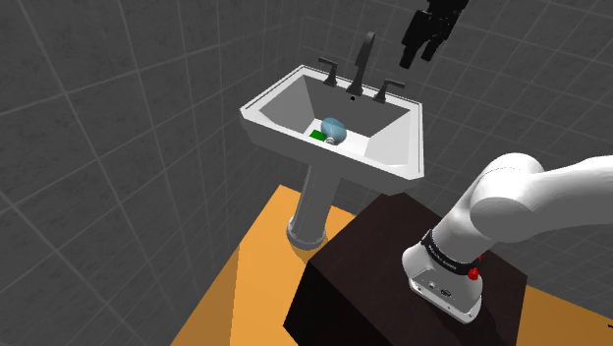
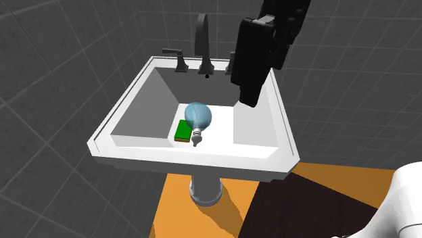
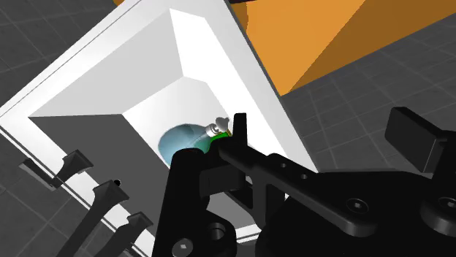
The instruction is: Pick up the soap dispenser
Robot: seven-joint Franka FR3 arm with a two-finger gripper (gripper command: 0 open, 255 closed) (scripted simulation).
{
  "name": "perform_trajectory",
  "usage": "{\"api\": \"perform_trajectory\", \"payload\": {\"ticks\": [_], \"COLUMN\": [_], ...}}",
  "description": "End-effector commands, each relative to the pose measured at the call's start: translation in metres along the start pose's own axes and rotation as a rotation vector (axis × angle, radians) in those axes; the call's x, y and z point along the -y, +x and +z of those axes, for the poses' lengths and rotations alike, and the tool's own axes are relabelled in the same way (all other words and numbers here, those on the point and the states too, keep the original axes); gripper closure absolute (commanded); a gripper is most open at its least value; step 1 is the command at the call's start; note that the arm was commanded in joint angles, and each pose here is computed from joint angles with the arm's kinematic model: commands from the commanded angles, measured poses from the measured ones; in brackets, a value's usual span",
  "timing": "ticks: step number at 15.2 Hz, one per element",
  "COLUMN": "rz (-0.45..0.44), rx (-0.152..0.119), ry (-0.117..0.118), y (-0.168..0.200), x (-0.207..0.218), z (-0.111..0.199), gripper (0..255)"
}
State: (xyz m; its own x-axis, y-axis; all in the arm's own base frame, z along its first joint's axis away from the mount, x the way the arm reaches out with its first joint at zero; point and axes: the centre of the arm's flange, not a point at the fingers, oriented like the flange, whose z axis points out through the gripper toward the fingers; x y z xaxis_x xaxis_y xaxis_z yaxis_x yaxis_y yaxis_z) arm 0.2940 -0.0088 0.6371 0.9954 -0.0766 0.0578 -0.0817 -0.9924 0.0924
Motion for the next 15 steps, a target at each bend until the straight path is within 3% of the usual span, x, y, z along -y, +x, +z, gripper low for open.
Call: {"api": "perform_trajectory", "payload": {"ticks": [1,15], "rz": [0.0,0.182], "rx": [0.0,0.039], "ry": [0.0,0.06], "y": [0.0,0.106], "x": [0.0,-0.053], "z": [0.0,0.149], "gripper": [0,0]}}
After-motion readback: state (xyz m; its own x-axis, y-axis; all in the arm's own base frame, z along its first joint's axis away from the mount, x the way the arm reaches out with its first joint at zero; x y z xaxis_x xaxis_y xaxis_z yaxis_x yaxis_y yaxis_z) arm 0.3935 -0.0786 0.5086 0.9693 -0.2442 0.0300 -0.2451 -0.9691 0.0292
